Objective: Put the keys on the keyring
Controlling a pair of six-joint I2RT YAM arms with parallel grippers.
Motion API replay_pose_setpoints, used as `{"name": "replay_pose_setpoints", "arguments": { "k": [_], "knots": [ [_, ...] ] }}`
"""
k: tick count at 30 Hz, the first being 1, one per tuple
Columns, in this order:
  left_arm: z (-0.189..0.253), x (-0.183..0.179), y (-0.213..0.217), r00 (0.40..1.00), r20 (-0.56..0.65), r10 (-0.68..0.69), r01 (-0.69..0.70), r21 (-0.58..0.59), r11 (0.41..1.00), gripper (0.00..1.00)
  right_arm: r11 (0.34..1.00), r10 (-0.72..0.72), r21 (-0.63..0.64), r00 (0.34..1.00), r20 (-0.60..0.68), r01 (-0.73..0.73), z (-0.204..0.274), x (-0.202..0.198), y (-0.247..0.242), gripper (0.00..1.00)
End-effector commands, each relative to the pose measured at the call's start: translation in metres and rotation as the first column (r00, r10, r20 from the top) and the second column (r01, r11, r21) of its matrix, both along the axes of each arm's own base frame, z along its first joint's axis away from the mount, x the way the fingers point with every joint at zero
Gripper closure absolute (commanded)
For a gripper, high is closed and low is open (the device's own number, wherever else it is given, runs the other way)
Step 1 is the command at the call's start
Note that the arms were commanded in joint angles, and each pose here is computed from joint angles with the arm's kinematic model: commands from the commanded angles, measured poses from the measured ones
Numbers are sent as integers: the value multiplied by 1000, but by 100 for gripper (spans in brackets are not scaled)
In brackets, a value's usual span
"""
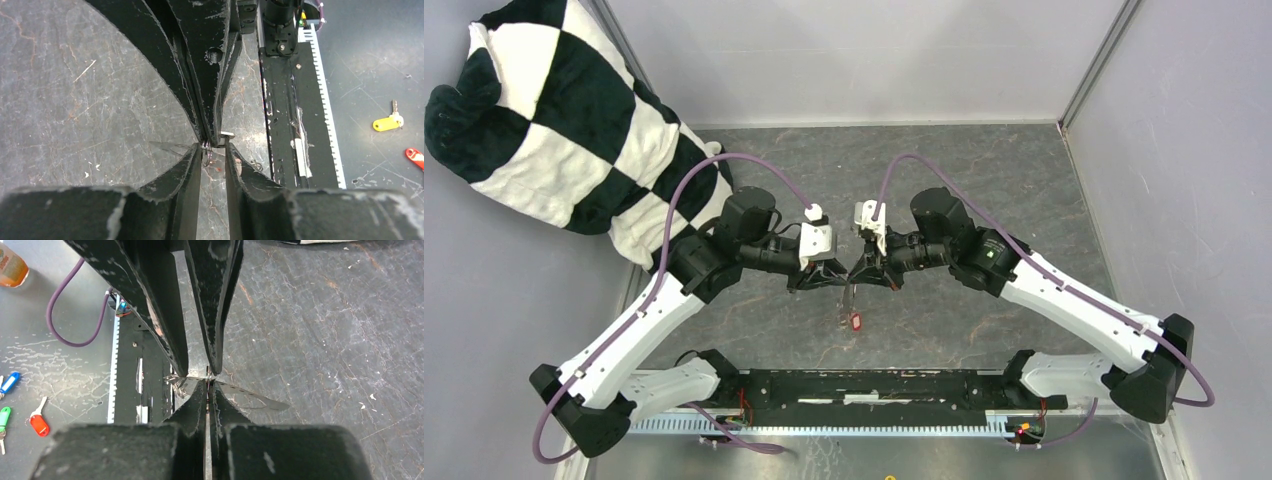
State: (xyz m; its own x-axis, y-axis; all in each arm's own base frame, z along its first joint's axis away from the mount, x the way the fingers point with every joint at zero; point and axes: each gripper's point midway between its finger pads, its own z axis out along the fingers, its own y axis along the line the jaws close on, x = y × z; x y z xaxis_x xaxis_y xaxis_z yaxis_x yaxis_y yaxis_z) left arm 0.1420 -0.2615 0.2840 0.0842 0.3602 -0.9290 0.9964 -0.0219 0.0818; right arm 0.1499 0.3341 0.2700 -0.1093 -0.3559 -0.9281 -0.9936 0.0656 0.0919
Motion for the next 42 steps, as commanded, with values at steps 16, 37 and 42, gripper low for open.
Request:
{"name": "replay_pose_setpoints", "arguments": {
  "k": [16,37,42],
  "knots": [
    [-8,-5,5,993,91,-70,63,71,995,98,997,58,55,997,47,-61,43,-7,18,99],
    [70,-9,-9,996,19,85,-75,-298,952,98,901,-106,420,994,-34,110,97,-9,-22,56],
    [89,-11,-12,996,42,73,-51,-381,923,98,863,-56,499,997,-60,78,102,-20,-22,57]
  ]
}}
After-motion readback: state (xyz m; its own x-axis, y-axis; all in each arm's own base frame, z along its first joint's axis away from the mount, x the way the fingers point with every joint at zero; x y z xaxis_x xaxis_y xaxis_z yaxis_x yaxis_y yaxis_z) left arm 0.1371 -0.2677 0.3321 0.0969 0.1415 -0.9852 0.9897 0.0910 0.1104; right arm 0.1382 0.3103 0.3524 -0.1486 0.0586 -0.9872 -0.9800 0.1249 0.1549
